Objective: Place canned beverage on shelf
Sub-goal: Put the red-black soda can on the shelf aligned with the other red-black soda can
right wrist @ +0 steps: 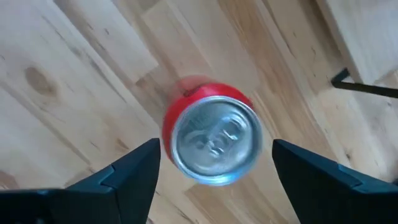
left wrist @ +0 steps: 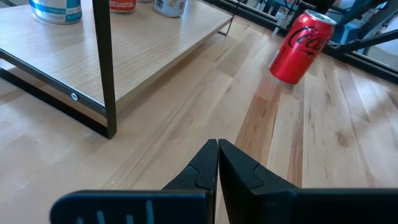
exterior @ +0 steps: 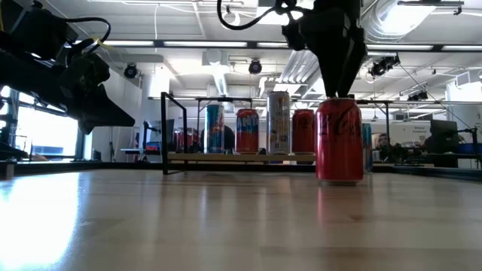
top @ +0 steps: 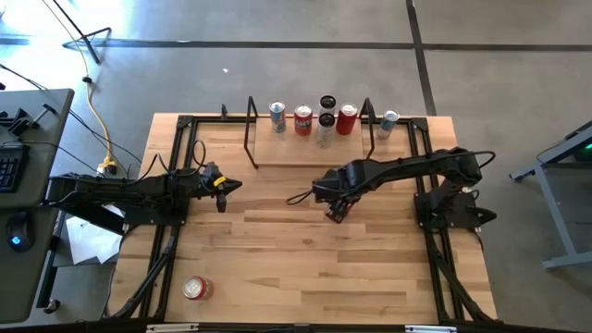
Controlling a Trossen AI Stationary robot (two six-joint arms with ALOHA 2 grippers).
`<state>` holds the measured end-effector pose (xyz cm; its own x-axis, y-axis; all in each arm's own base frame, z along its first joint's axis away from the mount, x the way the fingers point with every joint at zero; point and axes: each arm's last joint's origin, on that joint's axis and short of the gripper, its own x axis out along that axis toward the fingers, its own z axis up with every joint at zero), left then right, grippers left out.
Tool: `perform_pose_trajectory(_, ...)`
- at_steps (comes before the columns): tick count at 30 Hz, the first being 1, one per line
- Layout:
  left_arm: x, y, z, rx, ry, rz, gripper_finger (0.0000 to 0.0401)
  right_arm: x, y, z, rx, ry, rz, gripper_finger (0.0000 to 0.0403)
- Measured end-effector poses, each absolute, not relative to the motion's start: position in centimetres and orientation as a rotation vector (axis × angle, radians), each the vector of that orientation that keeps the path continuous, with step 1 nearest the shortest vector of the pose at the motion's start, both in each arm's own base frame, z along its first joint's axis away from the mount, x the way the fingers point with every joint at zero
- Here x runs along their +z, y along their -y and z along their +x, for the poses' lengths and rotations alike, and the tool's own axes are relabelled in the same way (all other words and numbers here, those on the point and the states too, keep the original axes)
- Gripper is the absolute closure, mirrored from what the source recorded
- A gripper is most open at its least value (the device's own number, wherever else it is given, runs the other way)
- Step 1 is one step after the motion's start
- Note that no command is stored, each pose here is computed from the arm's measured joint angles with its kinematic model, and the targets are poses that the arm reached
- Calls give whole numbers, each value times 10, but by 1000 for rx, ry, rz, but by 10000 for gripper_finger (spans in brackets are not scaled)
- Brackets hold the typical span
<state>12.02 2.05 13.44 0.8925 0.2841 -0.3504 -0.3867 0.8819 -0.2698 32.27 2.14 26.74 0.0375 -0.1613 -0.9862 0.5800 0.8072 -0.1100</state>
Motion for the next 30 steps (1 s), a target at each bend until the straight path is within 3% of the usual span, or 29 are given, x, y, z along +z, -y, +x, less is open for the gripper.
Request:
perform_pose_trajectory(19,134,-20,120,355,-308,-342,396,245,-11,323,-536,-1429,373,111)
perform_pose_trajectory(25,134,-20,120,355,-308,-342,396,245,-11,323,-529,-1425,347,157)
perform_pose_trajectory(30,134,-21,120,355,-308,-342,396,251,-10,323,-488,-1429,289,161)
